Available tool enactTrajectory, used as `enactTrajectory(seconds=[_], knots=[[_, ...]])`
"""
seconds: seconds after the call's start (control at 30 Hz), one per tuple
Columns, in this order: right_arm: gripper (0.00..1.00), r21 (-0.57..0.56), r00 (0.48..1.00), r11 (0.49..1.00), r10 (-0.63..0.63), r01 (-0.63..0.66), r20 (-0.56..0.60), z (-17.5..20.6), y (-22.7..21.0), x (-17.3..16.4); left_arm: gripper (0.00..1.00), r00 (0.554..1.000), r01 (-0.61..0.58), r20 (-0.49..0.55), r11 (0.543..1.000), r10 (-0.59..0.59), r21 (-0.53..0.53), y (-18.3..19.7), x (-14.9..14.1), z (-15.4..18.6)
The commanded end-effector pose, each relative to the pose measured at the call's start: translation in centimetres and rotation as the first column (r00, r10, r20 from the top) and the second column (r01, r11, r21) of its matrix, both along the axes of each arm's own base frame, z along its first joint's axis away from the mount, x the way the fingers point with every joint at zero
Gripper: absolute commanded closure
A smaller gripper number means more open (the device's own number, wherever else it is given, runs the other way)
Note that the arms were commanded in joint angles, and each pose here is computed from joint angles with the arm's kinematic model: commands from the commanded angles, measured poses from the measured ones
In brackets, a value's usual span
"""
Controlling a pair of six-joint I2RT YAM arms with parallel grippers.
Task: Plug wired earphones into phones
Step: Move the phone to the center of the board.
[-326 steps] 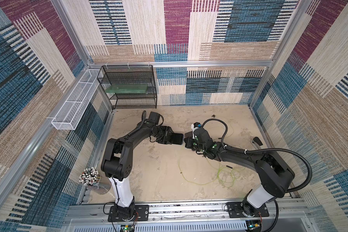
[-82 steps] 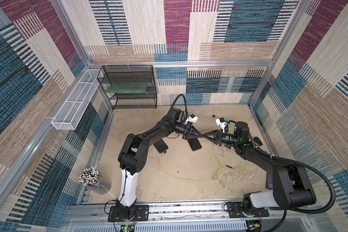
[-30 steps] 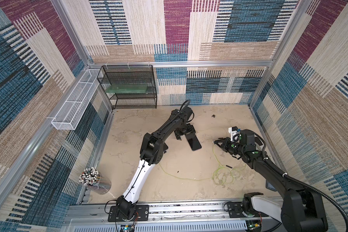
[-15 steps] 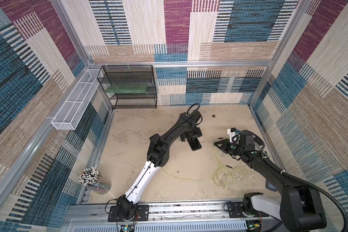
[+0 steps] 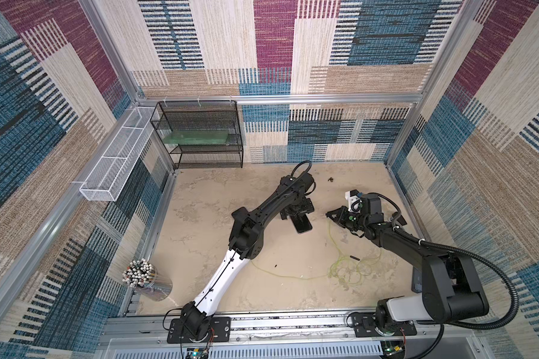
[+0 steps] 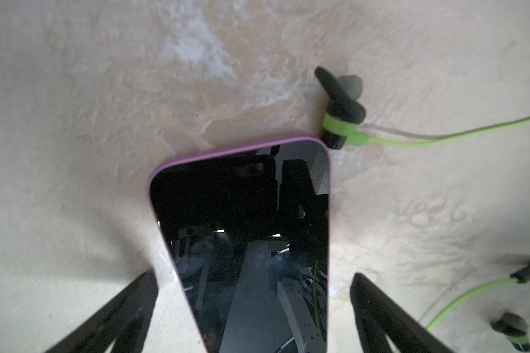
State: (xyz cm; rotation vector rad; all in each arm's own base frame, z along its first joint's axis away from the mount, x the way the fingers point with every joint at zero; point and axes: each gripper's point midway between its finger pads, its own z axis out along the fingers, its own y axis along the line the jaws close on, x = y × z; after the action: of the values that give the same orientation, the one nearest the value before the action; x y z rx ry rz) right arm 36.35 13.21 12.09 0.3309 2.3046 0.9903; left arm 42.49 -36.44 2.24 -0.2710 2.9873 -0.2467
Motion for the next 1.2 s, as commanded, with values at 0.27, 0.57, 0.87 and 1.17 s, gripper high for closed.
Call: enactTrajectory(seconds=[0.27,0.57,0.87,1.17], knots=[[1.00,0.030,0.998,0.999,0.023,-0.025,0.051,1.1,0.4,0.0,0.05,0.985,0.094,-0.167,0.958,-0.049,0.270,4.4,-4.5,-5.7],[1.00,0.010,0.998,0.999,0.047,-0.047,0.033,0.3,0.4,-0.8,0.25,0.983,0.060,-0.185,0.959,-0.009,0.276,6.1,-4.1,-4.9],[1.00,-0.008,0.997,0.997,0.081,-0.081,0.009,-0.3,1.1,-1.5,0.41,0.973,-0.012,-0.224,0.981,0.056,0.192,6.2,-3.6,-4.6],[1.00,-0.031,0.980,0.979,0.199,-0.200,-0.020,-1.3,4.9,-2.6,0.48,0.972,-0.084,-0.213,0.995,0.095,0.057,8.4,-0.9,-0.3]])
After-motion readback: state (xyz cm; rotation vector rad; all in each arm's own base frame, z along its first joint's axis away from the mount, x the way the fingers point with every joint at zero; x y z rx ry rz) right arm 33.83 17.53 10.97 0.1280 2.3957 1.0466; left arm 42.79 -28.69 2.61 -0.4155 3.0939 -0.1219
